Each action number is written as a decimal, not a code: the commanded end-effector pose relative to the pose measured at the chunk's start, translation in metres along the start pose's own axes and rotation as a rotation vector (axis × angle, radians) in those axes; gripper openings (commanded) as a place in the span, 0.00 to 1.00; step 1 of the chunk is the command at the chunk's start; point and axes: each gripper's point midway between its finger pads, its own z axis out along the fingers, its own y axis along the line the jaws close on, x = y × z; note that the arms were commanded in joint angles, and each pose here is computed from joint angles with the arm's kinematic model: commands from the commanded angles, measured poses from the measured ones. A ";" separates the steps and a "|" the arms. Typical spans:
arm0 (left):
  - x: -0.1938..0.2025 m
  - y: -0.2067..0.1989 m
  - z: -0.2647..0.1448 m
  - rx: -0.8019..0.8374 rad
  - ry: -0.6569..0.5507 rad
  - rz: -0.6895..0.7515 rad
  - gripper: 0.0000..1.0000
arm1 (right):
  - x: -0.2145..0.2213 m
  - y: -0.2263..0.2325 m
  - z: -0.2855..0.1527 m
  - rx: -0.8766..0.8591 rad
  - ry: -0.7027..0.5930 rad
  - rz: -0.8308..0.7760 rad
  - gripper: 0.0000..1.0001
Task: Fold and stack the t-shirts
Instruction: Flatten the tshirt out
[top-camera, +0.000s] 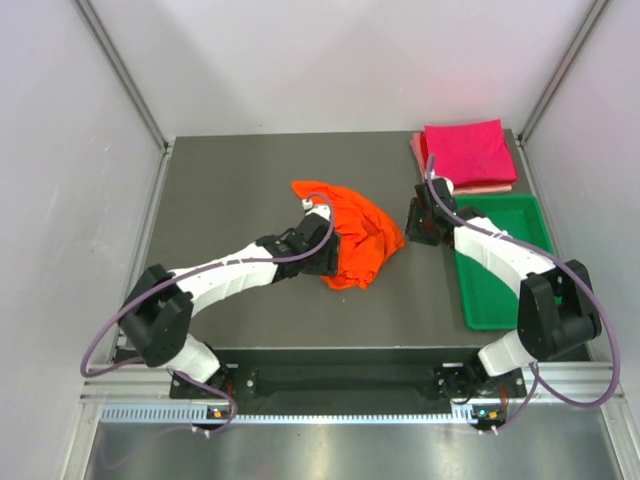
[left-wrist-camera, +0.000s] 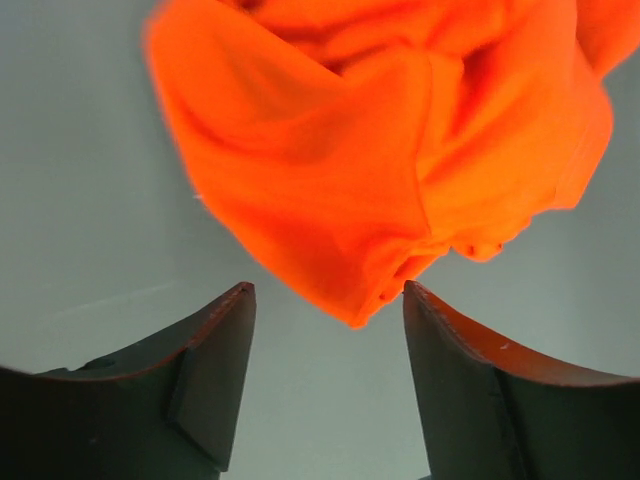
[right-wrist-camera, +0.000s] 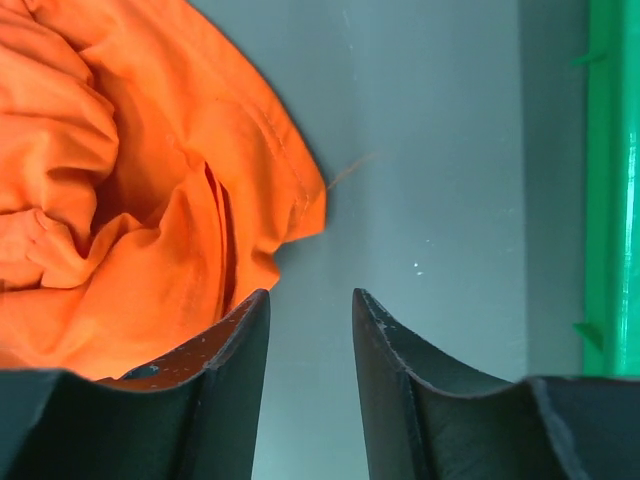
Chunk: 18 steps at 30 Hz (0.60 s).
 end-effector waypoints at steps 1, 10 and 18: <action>-0.024 -0.049 -0.004 0.160 -0.042 0.098 0.64 | -0.003 0.002 0.003 -0.021 -0.026 0.024 0.38; -0.024 -0.110 0.005 0.157 -0.116 0.460 0.56 | 0.002 -0.031 -0.006 0.003 -0.051 0.097 0.38; -0.010 -0.145 0.034 0.050 -0.126 0.610 0.52 | -0.005 -0.036 -0.022 -0.046 -0.085 0.130 0.38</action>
